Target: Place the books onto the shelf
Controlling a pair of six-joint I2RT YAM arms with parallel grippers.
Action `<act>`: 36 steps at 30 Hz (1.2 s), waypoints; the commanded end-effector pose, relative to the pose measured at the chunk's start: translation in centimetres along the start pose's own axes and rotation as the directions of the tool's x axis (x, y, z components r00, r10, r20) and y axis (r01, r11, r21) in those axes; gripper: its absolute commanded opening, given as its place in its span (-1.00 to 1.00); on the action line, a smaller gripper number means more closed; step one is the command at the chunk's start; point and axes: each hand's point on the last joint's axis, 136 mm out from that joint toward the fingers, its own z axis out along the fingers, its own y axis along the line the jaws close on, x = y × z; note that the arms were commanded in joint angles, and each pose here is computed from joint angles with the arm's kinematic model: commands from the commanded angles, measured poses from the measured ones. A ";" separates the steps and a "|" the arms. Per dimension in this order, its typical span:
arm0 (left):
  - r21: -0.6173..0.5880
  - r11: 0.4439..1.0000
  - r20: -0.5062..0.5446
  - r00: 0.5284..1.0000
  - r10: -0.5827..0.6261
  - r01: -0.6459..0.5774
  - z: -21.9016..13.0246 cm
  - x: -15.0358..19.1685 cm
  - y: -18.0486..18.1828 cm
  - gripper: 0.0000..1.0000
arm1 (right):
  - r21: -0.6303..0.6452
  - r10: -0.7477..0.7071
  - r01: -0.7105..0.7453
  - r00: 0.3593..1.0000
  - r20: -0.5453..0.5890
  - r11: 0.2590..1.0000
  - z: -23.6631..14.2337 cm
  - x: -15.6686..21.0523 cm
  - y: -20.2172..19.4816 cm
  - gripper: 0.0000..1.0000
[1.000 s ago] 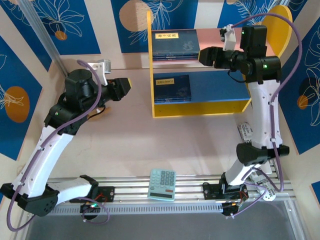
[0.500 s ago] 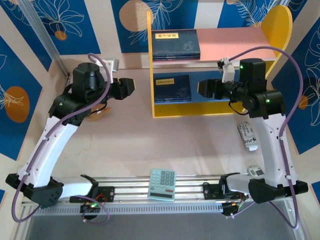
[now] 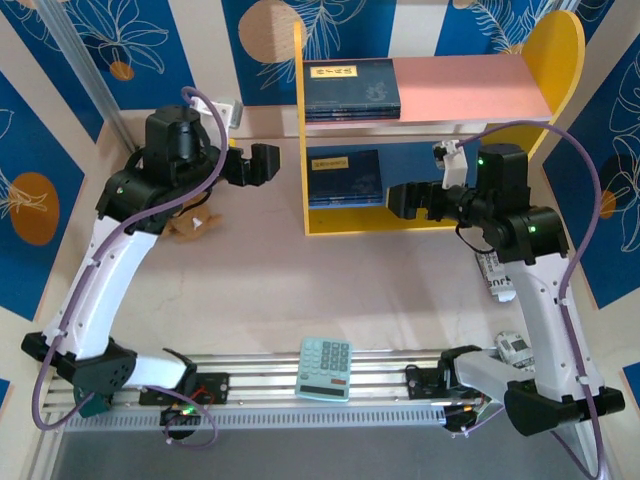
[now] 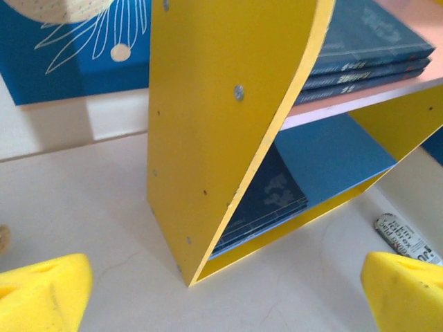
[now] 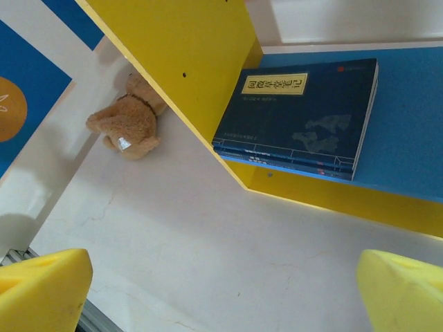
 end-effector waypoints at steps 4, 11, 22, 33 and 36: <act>-0.198 0.980 -0.075 0.996 -0.037 0.021 0.2 3.1 4.1 1.00 | 0.095 0.019 -0.026 0.997 0.070 0.995 -0.1 0.5 -2.8 0.98; -0.478 0.878 -0.031 0.999 -0.025 0.007 0.6 9.2 11.7 1.00 | 0.320 0.007 -0.079 0.975 0.222 0.944 1.1 2.9 -10.3 0.98; -0.584 0.808 0.048 0.991 0.128 -0.076 2.9 17.6 18.6 1.00 | 0.351 0.041 -0.126 0.970 0.241 0.928 4.3 5.8 -17.0 0.98; -0.584 0.811 0.120 0.985 0.124 -0.031 6.7 23.9 24.7 1.00 | 0.306 -0.066 -0.031 0.951 0.301 0.952 8.4 8.3 -19.8 0.98; -0.580 0.813 0.122 0.982 0.143 -0.047 7.1 24.5 25.3 1.00 | 0.286 -0.086 -0.009 0.945 0.316 0.958 9.4 8.7 -20.1 0.98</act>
